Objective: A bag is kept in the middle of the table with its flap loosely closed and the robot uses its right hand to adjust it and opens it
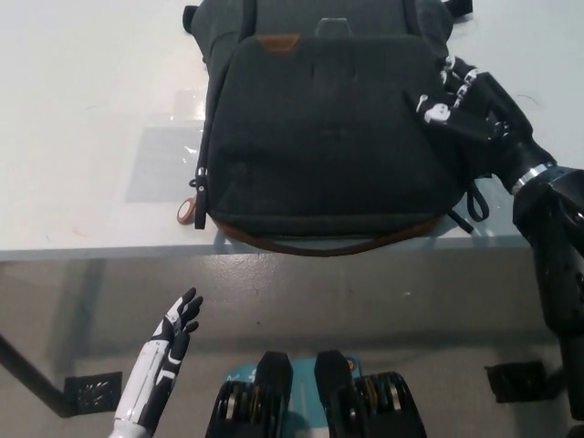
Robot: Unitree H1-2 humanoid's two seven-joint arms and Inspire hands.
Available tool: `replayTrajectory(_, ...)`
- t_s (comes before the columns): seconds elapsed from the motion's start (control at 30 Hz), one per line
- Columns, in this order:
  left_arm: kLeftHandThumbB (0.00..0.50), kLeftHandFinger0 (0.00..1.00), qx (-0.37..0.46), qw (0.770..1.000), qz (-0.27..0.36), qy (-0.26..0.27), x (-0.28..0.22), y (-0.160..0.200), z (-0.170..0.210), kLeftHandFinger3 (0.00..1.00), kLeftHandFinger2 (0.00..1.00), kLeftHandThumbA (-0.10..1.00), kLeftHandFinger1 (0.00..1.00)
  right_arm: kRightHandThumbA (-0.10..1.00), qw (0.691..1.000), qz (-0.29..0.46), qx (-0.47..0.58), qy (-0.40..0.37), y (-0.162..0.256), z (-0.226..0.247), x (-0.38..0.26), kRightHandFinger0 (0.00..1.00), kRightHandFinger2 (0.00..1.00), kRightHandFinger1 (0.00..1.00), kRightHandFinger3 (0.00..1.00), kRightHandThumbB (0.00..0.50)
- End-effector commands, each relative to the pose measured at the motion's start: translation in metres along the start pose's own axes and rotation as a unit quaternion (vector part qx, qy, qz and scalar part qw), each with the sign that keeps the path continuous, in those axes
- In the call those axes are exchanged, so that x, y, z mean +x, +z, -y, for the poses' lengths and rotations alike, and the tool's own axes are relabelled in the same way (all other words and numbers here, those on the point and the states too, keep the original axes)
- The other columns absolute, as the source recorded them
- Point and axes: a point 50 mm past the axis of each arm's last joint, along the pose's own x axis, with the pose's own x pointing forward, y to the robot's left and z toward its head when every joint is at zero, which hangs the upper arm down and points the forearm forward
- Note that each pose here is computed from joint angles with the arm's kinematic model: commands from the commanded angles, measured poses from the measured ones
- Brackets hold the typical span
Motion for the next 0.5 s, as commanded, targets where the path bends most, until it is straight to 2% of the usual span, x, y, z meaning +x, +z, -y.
replayTrajectory(0.0, 0.212, 1.0, 0.009, 1.0, 0.014, -0.01, 0.006, 0.006, -0.004, 1.0, 1.0, 1.0, 1.0, -0.1, 0.999, 0.014, -0.037, -0.035, 0.022, 0.006, 0.001, 0.0, 0.69, 0.42, 0.78, 0.068)
replayTrajectory(0.13, 0.235, 1.0, 0.013, 1.0, 0.014, -0.014, 0.01, 0.006, -0.005, 1.0, 1.0, 1.0, 1.0, -0.1, 0.998, 0.021, -0.051, -0.029, 0.024, 0.007, 0.0, 0.0, 0.68, 0.43, 0.74, 0.075)
replayTrajectory(0.4, 0.238, 1.0, 0.02, 0.999, 0.023, -0.017, 0.016, 0.01, -0.006, 1.0, 1.0, 1.0, 1.0, -0.1, 0.997, 0.025, -0.064, -0.027, 0.038, 0.007, -0.009, 0.0, 0.69, 0.43, 0.76, 0.092)
replayTrajectory(0.47, 0.232, 1.0, 0.02, 0.999, 0.026, -0.017, 0.019, 0.012, -0.007, 1.0, 1.0, 1.0, 1.0, -0.1, 0.995, 0.041, -0.088, -0.016, 0.047, 0.005, -0.019, 0.0, 0.66, 0.41, 0.72, 0.087)
